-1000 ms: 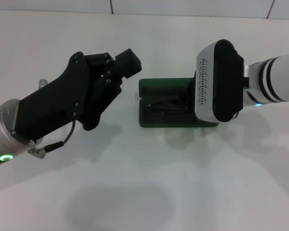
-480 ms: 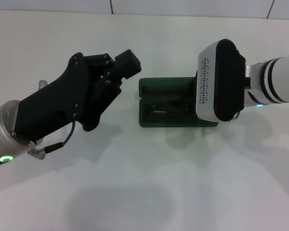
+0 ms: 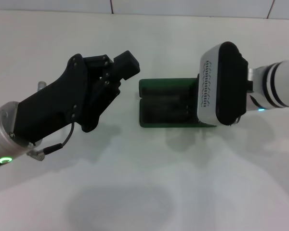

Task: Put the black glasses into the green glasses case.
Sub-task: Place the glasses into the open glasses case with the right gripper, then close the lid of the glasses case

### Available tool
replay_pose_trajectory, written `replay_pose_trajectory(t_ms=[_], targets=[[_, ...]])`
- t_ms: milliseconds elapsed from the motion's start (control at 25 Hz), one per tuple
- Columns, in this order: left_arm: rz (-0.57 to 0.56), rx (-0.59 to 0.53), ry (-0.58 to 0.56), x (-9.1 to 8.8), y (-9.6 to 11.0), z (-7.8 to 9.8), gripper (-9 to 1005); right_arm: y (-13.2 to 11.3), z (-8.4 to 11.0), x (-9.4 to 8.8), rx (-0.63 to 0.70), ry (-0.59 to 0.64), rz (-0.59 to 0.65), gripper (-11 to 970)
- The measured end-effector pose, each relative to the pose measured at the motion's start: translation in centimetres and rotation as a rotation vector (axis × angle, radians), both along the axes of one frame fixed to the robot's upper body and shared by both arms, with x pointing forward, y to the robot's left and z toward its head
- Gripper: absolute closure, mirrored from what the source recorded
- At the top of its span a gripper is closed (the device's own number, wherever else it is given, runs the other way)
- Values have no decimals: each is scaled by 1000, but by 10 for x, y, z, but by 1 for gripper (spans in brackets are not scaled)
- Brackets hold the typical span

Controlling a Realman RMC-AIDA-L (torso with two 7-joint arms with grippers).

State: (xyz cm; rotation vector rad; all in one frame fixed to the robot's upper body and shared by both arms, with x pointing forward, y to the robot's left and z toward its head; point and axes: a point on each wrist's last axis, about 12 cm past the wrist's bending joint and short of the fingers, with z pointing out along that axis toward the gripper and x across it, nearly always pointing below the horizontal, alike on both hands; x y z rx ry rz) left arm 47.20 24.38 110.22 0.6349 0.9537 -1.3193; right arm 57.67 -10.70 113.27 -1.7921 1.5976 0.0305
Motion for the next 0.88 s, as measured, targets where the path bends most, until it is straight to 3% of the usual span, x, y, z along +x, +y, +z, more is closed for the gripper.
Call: replay_pose_trajectory(t_ms=[200,440,640,760,880], targets=[[6,6,3,2,6,1,952,-3,5,-14,89,28,-22,840],[43,64,67,16,31,8,951,-20,16,-26,332,183,-113,839],[8,286,118,65,36,31,949,-83,15,-46,560,361,-152,839],[-2,445,159,101,28,48,941,-135,12,-60,723,435,-188,839],[25,550,189,124,12,53,905,-182,1,-73,852,503,-271,838]])
